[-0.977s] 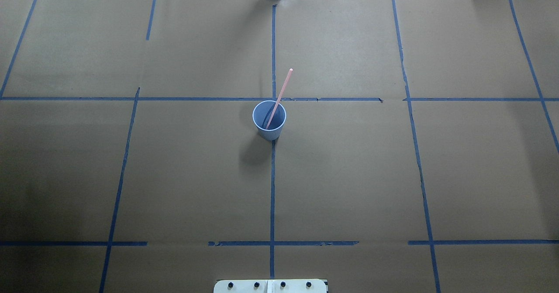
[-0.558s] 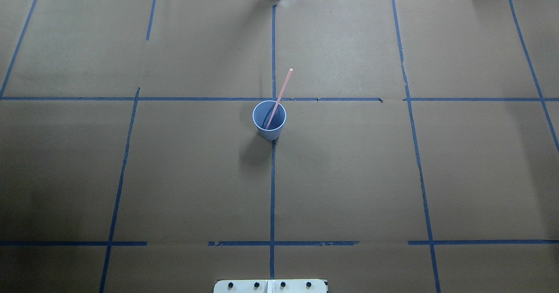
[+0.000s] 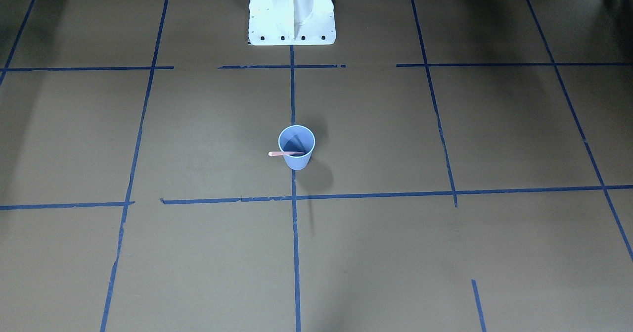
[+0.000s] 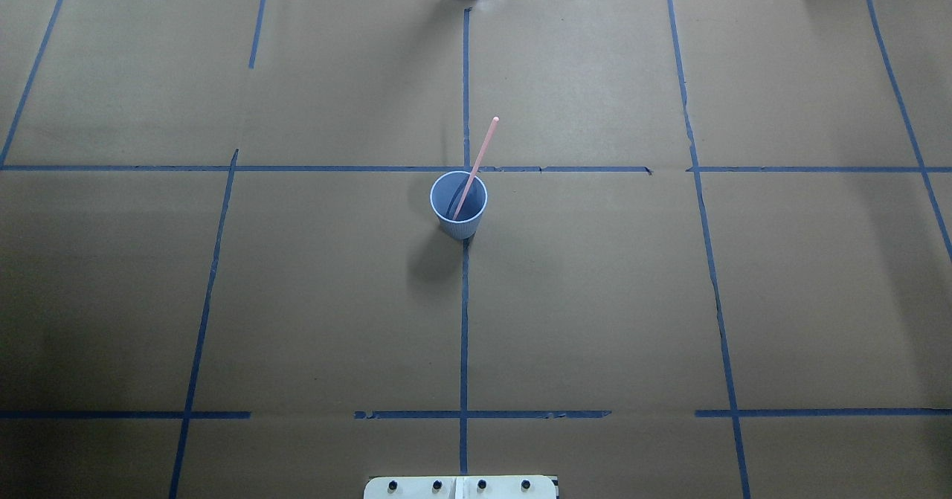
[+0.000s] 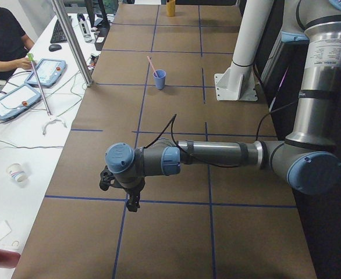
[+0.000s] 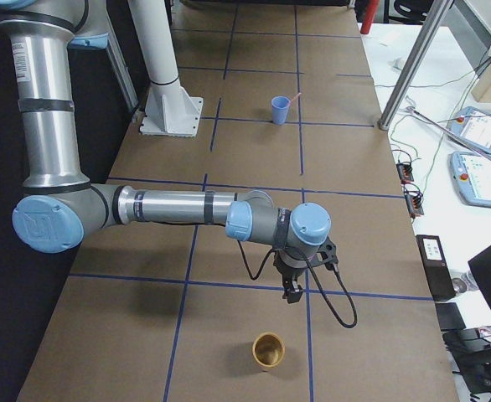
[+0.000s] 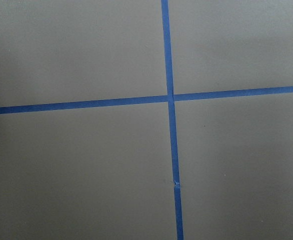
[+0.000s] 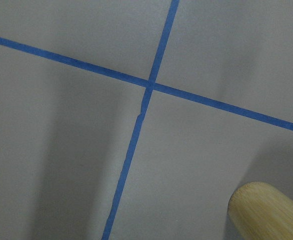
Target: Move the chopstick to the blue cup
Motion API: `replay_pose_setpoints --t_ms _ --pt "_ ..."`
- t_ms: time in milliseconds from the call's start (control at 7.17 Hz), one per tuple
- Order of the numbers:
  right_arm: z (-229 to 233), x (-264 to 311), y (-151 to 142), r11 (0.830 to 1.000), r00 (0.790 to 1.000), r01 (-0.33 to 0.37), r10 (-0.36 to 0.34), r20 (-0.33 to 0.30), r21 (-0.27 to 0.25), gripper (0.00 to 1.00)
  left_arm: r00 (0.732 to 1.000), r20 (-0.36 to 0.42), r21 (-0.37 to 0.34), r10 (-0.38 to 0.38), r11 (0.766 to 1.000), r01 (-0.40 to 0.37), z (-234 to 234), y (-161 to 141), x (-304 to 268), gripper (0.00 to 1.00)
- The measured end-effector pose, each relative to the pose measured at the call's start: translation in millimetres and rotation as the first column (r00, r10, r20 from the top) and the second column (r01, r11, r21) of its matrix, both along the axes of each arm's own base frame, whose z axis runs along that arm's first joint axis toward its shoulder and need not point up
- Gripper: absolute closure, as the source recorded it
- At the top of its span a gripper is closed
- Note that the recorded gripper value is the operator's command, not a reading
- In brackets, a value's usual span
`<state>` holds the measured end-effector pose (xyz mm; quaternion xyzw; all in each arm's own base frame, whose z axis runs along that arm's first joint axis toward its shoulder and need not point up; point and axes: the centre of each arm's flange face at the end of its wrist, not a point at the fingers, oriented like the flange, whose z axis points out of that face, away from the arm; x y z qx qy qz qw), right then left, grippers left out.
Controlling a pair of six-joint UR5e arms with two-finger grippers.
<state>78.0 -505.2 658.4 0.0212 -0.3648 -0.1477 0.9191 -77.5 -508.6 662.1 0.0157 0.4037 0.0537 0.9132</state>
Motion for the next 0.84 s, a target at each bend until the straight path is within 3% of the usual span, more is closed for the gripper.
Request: replay_pose_setpoints --t_ms 419,837 --pt "-6.5 4.5 2.6 1.000 1.000 0.001 -0.001 -0.026 0.023 0.00 1.000 -0.022 -0.001 -0.005 1.000 0.005 10.7 10.4 3.1 0.00" --pt "-5.9 4.7 2.8 1.000 1.000 -0.002 0.003 -0.027 0.019 0.00 0.999 -0.034 0.026 0.001 1.000 0.000 -18.7 -1.3 7.8 0.00"
